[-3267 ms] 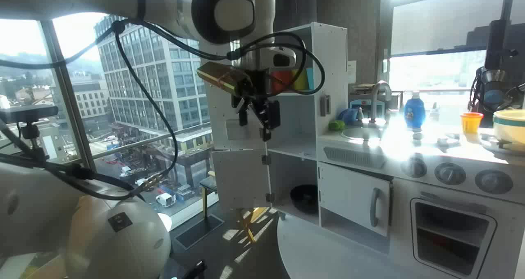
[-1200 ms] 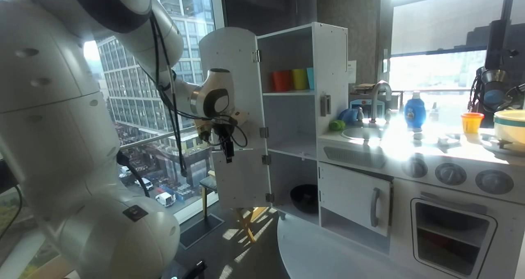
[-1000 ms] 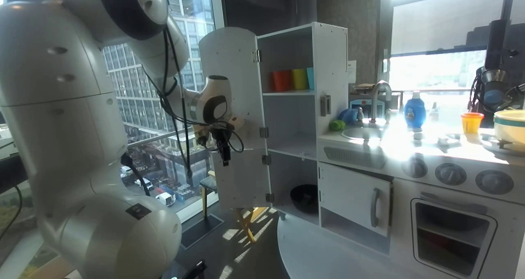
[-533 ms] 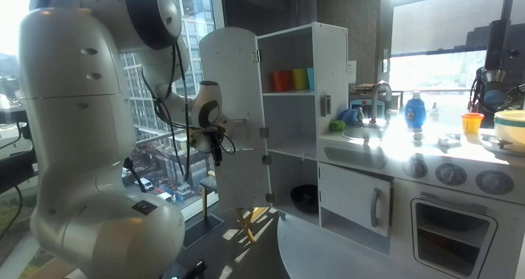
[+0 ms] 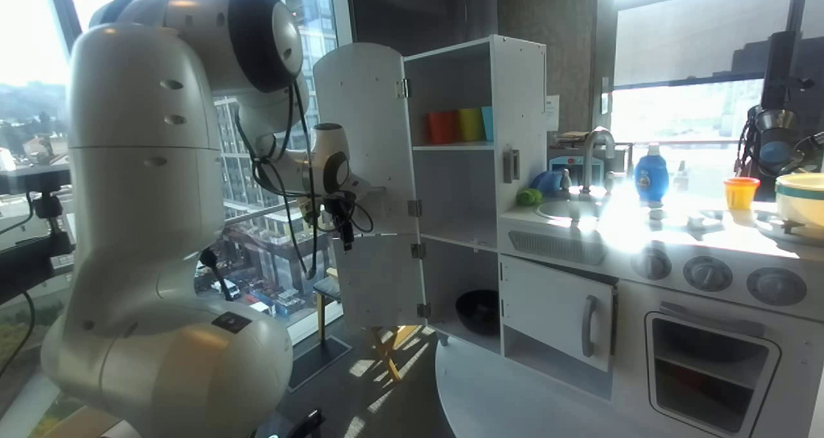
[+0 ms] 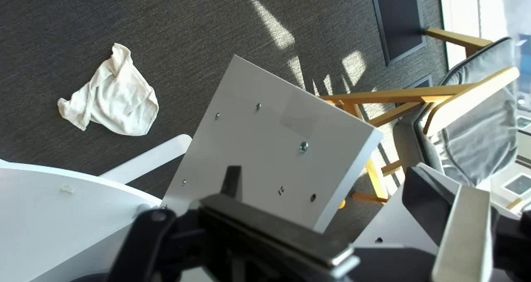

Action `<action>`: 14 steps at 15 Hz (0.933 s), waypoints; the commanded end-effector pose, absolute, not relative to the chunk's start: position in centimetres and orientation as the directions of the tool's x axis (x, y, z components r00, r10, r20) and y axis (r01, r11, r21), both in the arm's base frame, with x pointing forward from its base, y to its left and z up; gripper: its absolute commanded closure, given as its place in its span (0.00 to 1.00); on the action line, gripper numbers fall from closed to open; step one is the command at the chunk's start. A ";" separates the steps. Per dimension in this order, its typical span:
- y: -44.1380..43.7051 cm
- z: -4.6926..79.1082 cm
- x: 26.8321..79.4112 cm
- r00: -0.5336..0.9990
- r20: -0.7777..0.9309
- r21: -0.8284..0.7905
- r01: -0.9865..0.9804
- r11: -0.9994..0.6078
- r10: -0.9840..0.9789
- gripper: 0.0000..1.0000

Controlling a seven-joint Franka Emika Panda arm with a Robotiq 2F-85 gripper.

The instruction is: Push closed the bottom refrigerator door, push closed the top refrigerator door

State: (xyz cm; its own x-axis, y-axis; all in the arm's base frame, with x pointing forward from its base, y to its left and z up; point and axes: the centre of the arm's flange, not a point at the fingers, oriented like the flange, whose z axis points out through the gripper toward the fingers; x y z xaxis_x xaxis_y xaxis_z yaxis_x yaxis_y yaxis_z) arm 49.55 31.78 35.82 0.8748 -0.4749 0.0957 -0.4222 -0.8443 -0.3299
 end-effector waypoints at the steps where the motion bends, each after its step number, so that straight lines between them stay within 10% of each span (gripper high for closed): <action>1: 33.4 35.1 52.6 0.857 0.113 -0.317 -0.449 -0.836 -0.503 0.00; 14: 27.0 33.7 47.8 0.885 0.121 -0.009 -0.451 -0.892 -0.449 0.00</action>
State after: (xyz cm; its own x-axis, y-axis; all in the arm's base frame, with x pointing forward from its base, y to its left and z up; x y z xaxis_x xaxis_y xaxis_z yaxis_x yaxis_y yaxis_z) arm 49.84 28.93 32.46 0.8874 -0.4522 0.0892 -0.4458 -0.8912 -0.0835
